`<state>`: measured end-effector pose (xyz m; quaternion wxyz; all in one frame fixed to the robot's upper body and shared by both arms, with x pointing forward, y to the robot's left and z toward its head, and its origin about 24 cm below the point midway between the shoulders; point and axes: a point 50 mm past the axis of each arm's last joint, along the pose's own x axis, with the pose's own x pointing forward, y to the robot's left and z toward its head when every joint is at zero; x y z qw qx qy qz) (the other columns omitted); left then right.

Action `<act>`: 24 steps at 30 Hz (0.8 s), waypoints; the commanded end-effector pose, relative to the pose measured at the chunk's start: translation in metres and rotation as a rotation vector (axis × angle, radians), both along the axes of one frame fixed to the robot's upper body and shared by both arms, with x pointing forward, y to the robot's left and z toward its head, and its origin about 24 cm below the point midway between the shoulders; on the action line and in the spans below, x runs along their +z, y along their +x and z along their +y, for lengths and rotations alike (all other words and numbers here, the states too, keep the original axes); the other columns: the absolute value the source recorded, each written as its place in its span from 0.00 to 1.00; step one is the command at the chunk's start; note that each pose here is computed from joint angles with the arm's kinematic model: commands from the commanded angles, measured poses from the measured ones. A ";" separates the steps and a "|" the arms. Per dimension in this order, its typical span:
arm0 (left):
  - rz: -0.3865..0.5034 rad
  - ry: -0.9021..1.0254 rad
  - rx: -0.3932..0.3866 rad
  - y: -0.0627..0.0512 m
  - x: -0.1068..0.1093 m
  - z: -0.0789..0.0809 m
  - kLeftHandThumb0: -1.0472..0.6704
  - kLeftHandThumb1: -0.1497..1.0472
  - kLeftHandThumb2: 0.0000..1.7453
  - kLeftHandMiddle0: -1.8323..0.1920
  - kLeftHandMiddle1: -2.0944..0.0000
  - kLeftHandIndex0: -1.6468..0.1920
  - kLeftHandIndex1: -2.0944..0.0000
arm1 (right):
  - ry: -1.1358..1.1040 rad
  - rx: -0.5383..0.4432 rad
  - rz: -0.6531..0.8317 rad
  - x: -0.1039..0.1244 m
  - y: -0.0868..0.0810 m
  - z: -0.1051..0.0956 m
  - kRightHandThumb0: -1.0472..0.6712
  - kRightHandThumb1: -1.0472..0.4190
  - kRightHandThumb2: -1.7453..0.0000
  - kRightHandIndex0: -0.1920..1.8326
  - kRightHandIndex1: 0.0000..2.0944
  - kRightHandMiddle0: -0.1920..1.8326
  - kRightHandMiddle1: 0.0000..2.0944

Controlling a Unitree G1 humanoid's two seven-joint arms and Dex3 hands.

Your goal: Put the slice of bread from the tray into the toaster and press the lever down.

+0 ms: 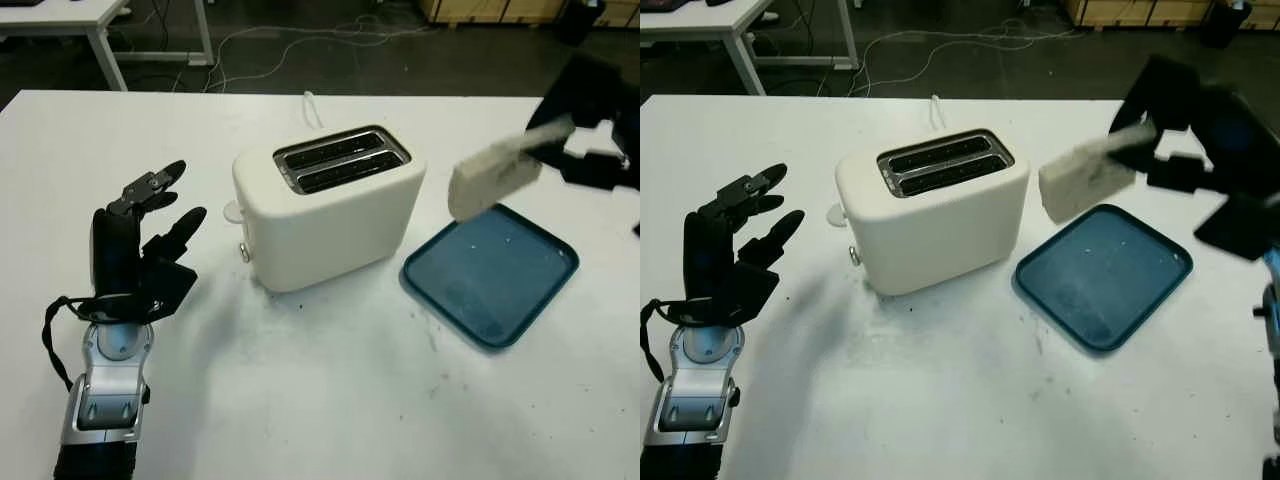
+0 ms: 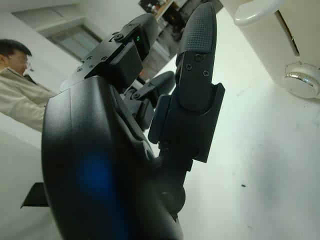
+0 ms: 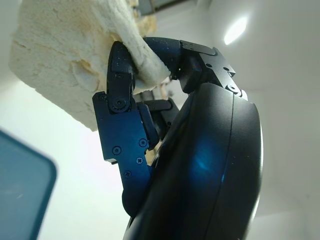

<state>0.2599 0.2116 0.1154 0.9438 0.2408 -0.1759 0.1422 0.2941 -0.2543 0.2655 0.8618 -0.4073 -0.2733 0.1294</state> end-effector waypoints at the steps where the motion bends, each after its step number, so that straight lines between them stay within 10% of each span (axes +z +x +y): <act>1: -0.002 0.010 0.007 -0.002 0.000 0.001 0.22 0.89 0.12 0.64 0.67 0.49 1.00 | 0.008 0.020 -0.013 0.015 0.005 0.007 0.45 0.09 0.85 0.45 0.83 0.33 0.83; 11: -0.006 0.005 0.009 -0.003 -0.001 0.000 0.23 0.89 0.12 0.63 0.67 0.49 1.00 | 0.073 0.086 0.033 0.047 0.033 0.045 0.47 0.09 0.90 0.50 0.83 0.39 0.83; 24: -0.005 0.007 0.014 -0.003 -0.002 0.001 0.22 0.89 0.12 0.63 0.67 0.49 1.00 | 0.188 0.177 0.243 0.023 0.083 0.091 0.53 0.09 0.80 0.62 0.83 0.51 0.83</act>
